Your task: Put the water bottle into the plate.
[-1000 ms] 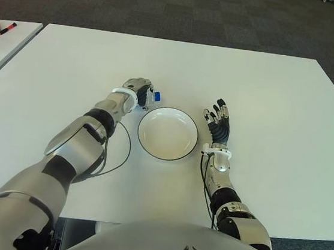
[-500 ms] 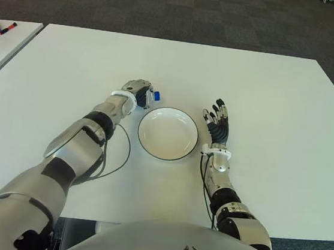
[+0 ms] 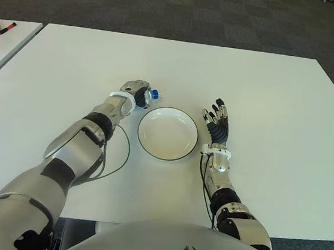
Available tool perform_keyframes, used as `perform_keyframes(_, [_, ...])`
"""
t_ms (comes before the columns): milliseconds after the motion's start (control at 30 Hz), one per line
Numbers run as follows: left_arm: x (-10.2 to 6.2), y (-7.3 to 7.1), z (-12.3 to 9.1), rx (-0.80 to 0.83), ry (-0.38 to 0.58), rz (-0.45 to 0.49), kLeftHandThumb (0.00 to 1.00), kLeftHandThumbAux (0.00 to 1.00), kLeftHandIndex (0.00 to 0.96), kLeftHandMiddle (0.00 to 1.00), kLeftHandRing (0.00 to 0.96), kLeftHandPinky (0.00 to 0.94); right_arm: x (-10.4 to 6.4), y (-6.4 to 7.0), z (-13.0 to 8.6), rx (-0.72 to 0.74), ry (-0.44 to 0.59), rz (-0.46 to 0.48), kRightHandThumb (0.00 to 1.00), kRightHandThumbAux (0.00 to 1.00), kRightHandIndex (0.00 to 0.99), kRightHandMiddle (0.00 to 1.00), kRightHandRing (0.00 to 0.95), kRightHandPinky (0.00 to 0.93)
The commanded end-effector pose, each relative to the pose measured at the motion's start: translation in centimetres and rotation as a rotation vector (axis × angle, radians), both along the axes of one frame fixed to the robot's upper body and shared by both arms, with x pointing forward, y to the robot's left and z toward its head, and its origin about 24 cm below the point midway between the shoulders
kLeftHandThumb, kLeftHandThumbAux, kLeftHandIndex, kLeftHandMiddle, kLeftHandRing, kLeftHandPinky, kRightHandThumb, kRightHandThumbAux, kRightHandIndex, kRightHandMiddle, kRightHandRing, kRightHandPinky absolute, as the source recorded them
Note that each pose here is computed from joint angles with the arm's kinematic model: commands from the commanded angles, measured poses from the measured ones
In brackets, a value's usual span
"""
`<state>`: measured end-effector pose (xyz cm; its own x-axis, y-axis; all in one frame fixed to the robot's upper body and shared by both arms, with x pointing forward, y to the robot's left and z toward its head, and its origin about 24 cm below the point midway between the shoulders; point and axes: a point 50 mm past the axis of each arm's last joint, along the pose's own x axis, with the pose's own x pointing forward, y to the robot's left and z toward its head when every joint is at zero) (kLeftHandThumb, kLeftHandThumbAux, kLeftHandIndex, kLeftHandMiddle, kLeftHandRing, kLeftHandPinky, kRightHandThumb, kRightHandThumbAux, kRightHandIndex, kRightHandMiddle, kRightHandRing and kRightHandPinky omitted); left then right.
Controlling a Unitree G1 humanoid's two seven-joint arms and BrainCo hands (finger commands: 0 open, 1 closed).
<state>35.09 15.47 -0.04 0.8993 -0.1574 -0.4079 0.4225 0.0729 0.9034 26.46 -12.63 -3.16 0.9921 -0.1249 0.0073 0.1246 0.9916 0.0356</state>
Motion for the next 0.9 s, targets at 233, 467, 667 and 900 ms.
perform_keyframes(233, [-2.38, 1.51, -3.11, 0.03, 0.127, 0.046, 0.682, 0.733, 0.409, 0.126, 0.071, 0.101, -2.16, 0.97, -2.53, 0.029, 0.142, 0.003, 0.006, 0.674, 0.064, 0.074, 0.079, 0.121])
perform_keyframes(467, [-2.31, 1.39, -2.97, 0.028, 0.113, 0.031, 0.682, 0.733, 0.409, 0.131, 0.079, 0.111, -2.13, 0.94, -2.53, 0.026, 0.144, -0.002, 0.007, 0.675, 0.064, 0.075, 0.081, 0.127])
perform_keyframes(667, [-2.31, 1.33, -2.96, 0.027, 0.111, 0.025, 0.684, 0.732, 0.411, 0.138, 0.088, 0.113, -2.11, 0.94, -2.53, 0.025, 0.144, -0.003, 0.009, 0.672, 0.064, 0.076, 0.083, 0.128])
perform_keyframes(900, [-2.32, 1.28, -2.98, 0.023, 0.114, 0.026, 0.685, 0.732, 0.412, 0.143, 0.088, 0.11, -2.1, 0.94, -2.53, 0.021, 0.144, -0.003, 0.011, 0.67, 0.064, 0.078, 0.085, 0.13])
